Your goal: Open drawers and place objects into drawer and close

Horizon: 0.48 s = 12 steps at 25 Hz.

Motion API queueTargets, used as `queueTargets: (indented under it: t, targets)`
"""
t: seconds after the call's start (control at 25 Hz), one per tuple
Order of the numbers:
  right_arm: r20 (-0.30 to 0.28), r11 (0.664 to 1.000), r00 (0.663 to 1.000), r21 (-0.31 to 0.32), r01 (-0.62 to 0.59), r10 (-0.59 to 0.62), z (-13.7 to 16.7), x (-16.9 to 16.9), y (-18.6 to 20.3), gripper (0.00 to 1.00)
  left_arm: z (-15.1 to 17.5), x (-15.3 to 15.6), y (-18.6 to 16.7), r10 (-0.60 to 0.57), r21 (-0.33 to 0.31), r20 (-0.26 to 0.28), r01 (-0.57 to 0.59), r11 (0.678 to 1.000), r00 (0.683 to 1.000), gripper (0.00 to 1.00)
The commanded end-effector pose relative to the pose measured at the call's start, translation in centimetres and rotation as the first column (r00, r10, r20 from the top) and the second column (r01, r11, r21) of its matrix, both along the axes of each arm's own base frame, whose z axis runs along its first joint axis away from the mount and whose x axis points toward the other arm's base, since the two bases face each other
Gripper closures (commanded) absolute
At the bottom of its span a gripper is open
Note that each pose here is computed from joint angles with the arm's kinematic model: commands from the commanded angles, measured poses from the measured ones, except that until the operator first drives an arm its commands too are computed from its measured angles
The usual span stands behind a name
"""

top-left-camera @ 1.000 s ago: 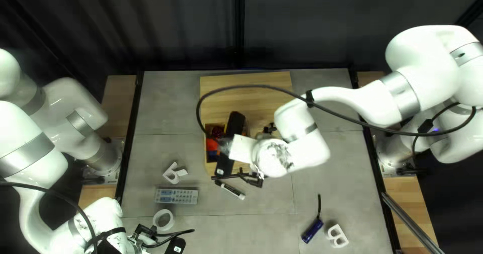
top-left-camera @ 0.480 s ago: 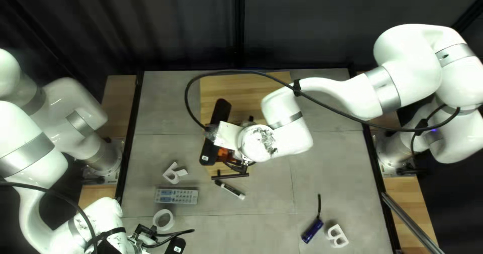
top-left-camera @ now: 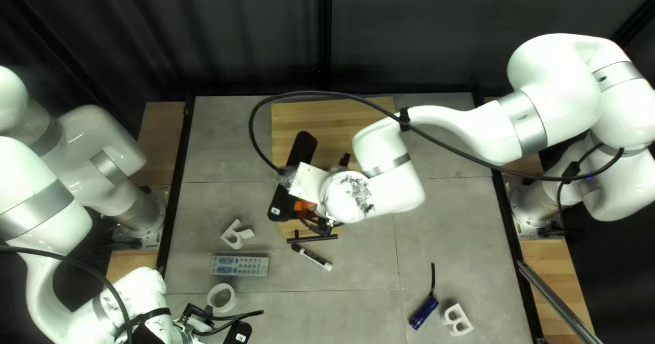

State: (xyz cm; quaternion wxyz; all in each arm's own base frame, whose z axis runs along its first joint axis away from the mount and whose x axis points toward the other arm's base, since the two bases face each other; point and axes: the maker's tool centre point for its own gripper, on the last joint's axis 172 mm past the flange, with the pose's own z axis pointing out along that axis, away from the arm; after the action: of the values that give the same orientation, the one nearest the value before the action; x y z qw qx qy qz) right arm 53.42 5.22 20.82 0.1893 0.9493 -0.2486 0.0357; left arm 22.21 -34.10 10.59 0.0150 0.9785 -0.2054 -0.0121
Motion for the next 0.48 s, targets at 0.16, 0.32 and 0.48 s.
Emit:
queueTargets:
  t: [0.16,0.32,0.48]
  targets:
    - [-0.062,0.972,0.973,0.057,0.228,-0.224,0.8,-10.3,3.7,0.0,0.0,0.0,0.0,0.0,0.0,0.0,0.0,1.0,1.0,0.0]
    - [-0.086,0.941,0.939,0.039,0.337,-0.333,1.1,-13.0,7.2,0.0,0.0,0.0,0.0,0.0,0.0,0.0,0.0,1.0,1.0,0.0]
    - [-0.065,0.983,0.982,0.04,0.18,-0.177,-0.1,-14.0,12.8,0.0,0.0,0.0,0.0,0.0,0.0,0.0,0.0,1.0,1.0,0.0]
